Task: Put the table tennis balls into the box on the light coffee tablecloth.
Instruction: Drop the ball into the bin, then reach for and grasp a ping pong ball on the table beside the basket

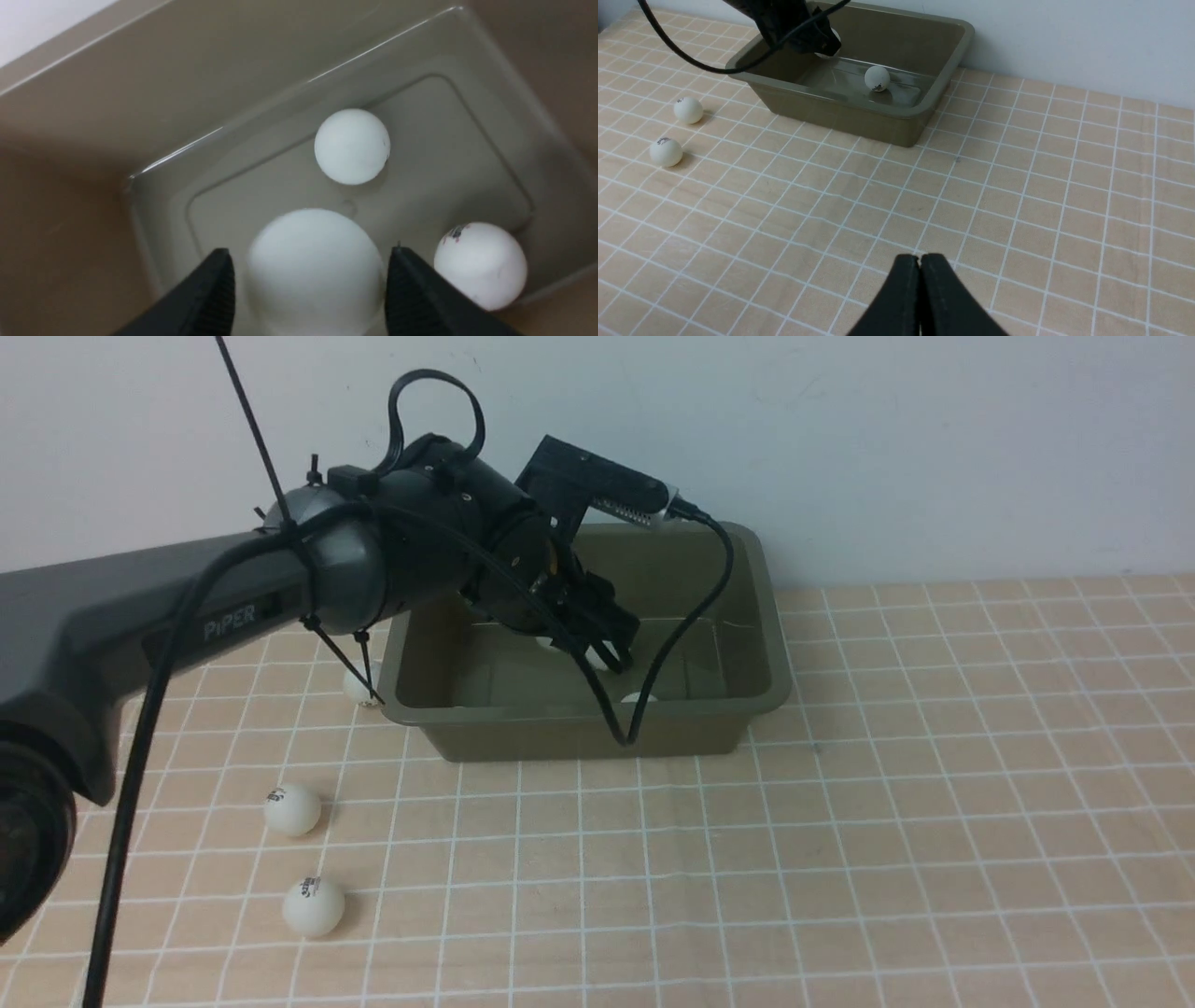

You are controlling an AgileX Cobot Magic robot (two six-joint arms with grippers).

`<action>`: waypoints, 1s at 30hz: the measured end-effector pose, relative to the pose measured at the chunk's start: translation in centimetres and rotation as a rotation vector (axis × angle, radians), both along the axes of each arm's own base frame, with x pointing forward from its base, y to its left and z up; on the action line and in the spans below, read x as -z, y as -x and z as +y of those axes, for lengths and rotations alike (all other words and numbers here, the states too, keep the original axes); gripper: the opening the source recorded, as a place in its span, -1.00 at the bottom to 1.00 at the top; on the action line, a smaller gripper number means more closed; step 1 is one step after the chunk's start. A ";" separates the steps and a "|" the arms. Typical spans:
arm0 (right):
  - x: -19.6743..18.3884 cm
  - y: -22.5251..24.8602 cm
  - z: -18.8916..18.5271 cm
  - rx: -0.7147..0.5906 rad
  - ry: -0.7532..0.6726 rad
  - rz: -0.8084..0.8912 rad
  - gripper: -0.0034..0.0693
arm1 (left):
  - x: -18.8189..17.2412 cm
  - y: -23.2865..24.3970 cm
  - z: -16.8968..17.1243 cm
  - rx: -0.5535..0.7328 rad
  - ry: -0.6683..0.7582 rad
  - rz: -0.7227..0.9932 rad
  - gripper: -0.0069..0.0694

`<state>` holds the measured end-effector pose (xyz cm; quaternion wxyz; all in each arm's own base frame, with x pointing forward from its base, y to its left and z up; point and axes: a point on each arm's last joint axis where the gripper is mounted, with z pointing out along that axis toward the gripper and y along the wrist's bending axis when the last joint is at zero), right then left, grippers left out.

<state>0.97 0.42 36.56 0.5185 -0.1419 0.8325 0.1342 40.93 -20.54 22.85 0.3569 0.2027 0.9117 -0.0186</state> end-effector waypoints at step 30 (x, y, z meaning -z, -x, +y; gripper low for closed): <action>0.0 0.0 0.1 -0.025 0.031 -0.010 -0.95 | -10.0 11.9 8.0 -0.172 -0.208 0.224 0.21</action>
